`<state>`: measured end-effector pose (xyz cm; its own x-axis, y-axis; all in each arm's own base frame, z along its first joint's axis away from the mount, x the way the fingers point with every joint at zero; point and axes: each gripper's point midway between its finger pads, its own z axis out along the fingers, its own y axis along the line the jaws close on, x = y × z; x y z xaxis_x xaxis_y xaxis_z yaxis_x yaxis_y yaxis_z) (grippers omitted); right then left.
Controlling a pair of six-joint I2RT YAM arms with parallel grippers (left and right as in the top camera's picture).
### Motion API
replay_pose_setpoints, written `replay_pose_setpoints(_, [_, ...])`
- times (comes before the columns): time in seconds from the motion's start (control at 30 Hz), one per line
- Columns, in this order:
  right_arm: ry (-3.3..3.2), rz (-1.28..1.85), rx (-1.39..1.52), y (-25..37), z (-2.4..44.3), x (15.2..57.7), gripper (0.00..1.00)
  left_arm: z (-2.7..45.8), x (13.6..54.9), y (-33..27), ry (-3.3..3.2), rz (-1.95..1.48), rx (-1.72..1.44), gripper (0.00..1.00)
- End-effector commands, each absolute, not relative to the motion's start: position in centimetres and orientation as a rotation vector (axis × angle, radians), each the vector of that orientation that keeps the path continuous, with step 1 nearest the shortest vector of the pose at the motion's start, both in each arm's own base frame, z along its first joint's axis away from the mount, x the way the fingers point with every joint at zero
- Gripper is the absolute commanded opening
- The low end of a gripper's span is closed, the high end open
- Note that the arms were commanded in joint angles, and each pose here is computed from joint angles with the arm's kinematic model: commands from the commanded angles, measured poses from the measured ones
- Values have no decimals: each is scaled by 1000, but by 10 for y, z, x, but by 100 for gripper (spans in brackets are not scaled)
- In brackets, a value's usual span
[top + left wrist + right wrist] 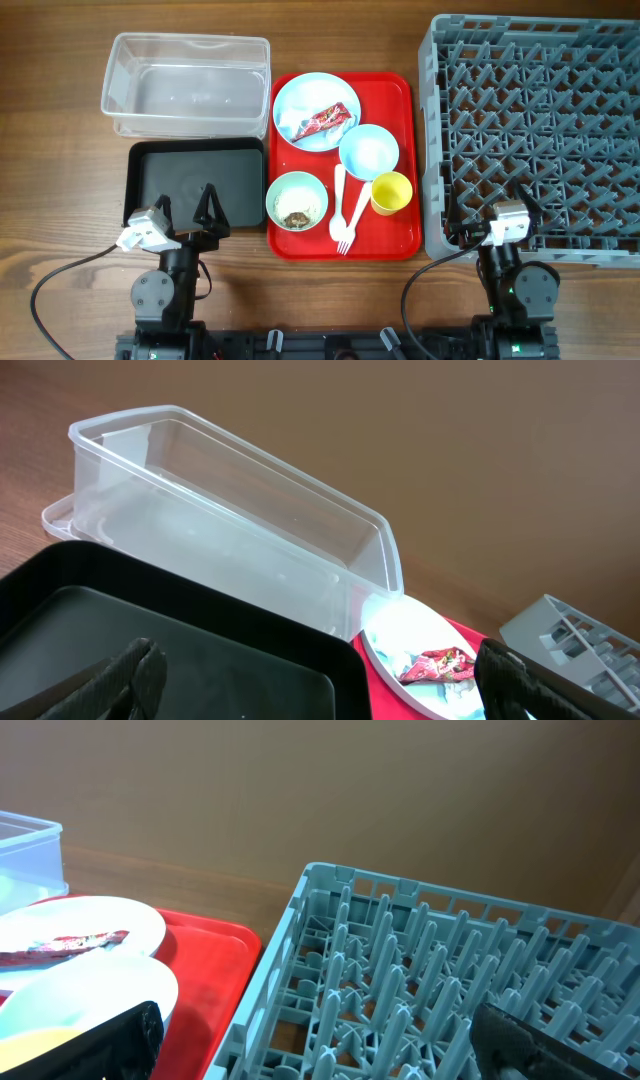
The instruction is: Sort waste into correct bins and load items into the dishwasher rack
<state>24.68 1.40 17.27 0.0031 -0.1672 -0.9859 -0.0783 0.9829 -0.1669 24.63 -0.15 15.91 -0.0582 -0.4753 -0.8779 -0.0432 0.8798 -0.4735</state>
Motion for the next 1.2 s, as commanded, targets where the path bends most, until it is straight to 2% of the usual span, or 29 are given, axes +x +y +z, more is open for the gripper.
replay_pose_setpoints(0.0, [1563,-28,-169,16,175,246,100,159,246,-2,1600,-363,-397,100])
replay_pose_setpoints(0.27, [1568,113,-29,16,177,246,100,161,246,-2,1592,-373,-404,100])
replay_pose_setpoints(0.63, [1613,119,-22,16,209,249,100,186,248,-2,1629,-366,-412,100])
replay_pose_setpoints(0.87, [1783,122,-13,16,229,268,100,198,263,-5,1828,-342,-443,100])
replay_pose_setpoints(1.17, [2147,128,7,16,230,285,100,207,285,-23,2228,-332,-408,100])
